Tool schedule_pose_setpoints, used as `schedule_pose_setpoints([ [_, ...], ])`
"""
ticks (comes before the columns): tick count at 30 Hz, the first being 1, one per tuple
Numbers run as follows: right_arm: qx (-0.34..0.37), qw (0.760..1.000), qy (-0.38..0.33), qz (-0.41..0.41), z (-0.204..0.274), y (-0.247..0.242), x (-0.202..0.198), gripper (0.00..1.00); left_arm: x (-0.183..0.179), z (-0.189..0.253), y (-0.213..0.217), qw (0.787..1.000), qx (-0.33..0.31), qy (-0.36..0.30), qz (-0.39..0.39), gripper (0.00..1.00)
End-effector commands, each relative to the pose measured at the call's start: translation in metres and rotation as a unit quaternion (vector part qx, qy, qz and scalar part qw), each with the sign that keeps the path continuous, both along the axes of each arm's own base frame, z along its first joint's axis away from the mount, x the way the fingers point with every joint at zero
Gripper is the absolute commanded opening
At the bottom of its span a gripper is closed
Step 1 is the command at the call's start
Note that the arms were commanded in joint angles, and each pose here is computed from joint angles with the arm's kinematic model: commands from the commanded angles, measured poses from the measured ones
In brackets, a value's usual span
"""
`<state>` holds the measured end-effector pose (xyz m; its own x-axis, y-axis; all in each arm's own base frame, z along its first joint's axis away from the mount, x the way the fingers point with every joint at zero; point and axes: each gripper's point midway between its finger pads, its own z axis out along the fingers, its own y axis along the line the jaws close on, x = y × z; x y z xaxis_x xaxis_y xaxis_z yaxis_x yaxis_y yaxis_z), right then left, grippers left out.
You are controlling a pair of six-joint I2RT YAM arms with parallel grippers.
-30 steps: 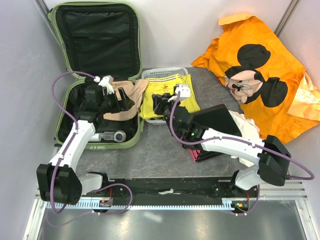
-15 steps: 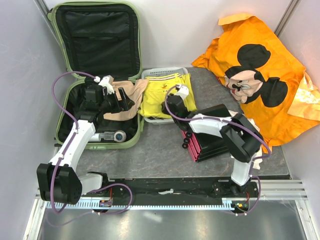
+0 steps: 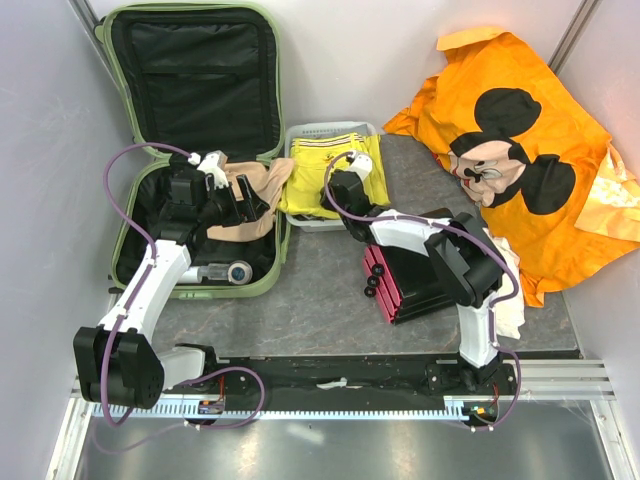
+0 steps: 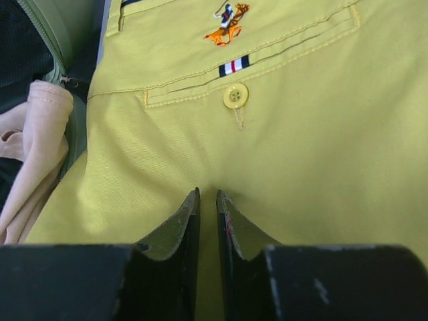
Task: Open, take out, and arrange the luggage
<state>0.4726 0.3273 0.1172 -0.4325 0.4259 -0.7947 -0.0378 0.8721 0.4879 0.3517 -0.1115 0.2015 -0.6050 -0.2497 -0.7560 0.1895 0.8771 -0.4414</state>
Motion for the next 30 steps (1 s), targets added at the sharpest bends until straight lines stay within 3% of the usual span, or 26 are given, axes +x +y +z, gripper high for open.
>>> schedule_pose_setpoints([
  [1,-0.095,0.992,0.081,0.021,-0.062,-0.024,-0.043,0.24,0.002,0.012,-0.008,1.0,-0.026,-0.015,-0.009,0.89],
  [8,-0.144,0.987,0.064,0.028,-0.053,-0.021,-0.06,0.3,0.001,0.015,-0.008,0.999,-0.025,-0.021,-0.007,0.89],
  [15,-0.096,0.989,-0.057,0.096,0.075,0.019,-0.051,0.34,0.001,0.018,-0.007,0.999,-0.022,-0.027,-0.006,0.89],
  [20,-0.077,0.983,-0.083,0.143,0.123,0.04,-0.075,0.3,0.0,0.018,-0.008,0.999,-0.023,-0.026,-0.008,0.89],
  [25,-0.064,0.978,-0.025,0.196,0.089,0.06,-0.097,0.27,0.0,0.019,-0.009,0.999,-0.028,-0.025,-0.011,0.89],
  [30,-0.119,0.972,0.075,0.187,0.007,0.045,-0.089,0.24,0.0,0.019,-0.009,0.999,-0.028,-0.027,-0.01,0.89],
])
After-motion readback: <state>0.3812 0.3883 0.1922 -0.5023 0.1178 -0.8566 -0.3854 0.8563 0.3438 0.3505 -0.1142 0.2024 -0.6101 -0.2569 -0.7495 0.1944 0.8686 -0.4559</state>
